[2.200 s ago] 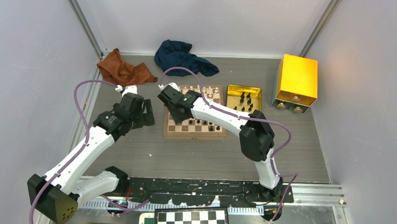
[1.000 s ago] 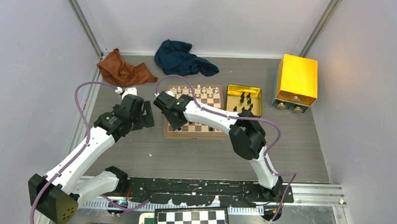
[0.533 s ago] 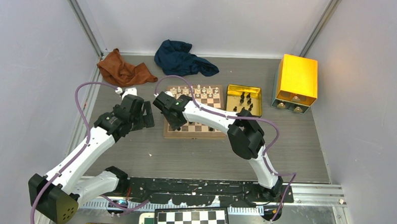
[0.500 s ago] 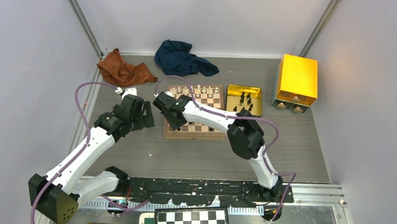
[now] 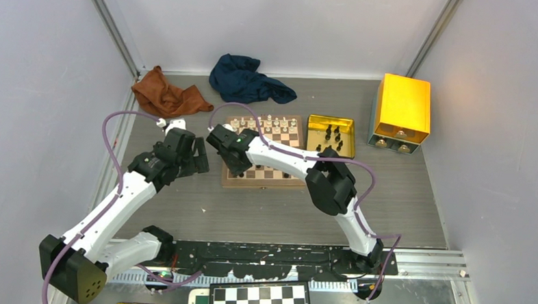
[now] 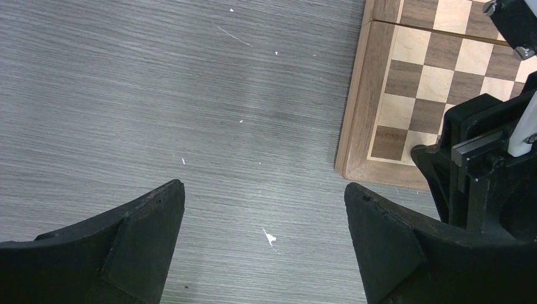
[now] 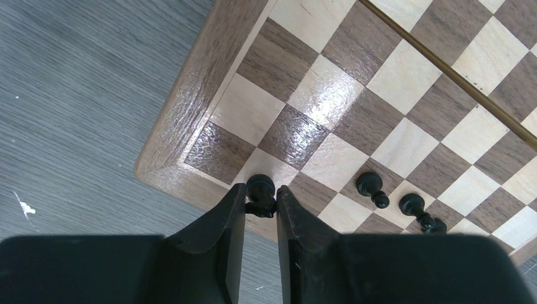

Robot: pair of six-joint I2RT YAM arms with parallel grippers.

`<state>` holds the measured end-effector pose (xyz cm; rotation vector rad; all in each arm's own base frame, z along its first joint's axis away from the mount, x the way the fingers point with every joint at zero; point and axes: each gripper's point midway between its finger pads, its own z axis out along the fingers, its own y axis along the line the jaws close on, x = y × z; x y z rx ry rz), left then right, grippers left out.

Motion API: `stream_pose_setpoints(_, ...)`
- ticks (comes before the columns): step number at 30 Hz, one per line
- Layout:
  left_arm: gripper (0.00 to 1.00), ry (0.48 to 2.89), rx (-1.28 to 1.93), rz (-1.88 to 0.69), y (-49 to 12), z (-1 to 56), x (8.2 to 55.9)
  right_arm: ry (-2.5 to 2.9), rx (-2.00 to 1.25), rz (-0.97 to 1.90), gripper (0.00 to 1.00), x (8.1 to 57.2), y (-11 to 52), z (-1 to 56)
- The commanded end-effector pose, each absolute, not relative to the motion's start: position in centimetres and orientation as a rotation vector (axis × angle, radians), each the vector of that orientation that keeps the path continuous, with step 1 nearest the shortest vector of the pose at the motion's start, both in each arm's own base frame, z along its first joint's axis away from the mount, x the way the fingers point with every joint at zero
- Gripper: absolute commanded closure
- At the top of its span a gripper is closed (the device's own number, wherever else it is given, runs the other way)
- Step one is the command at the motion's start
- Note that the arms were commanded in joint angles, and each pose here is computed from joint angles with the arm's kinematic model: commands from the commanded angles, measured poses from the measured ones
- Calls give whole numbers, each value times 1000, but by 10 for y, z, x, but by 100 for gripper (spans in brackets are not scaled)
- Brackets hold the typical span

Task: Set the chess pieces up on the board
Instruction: Place the chess piece on the chessboard.

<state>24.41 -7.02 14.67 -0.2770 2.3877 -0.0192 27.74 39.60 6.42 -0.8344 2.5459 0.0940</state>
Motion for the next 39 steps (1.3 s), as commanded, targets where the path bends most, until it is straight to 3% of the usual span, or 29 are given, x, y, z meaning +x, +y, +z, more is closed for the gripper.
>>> stream_pose_setpoints(1, 3, 2352, -275, -24, -70, 153, 253, 2506, -834, 147, 99, 285, 410, 77)
stream_pose_setpoints(8, 3, 2356, -273, -19, -70, 152, 253, 2516, -836, 143, 97, 285, 408, 74)
stream_pose_setpoints(18, 3, 2362, -273, -25, -72, 151, 256, 2506, -829, 148, 73, 287, 406, 80)
stream_pose_setpoints(23, 3, 2364, -274, -22, -72, 150, 257, 2495, -831, 153, 67, 288, 407, 85)
stream_pose_setpoints(39, 3, 2351, -281, -13, -70, 156, 260, 2447, -802, 188, 63, 298, 410, 113)
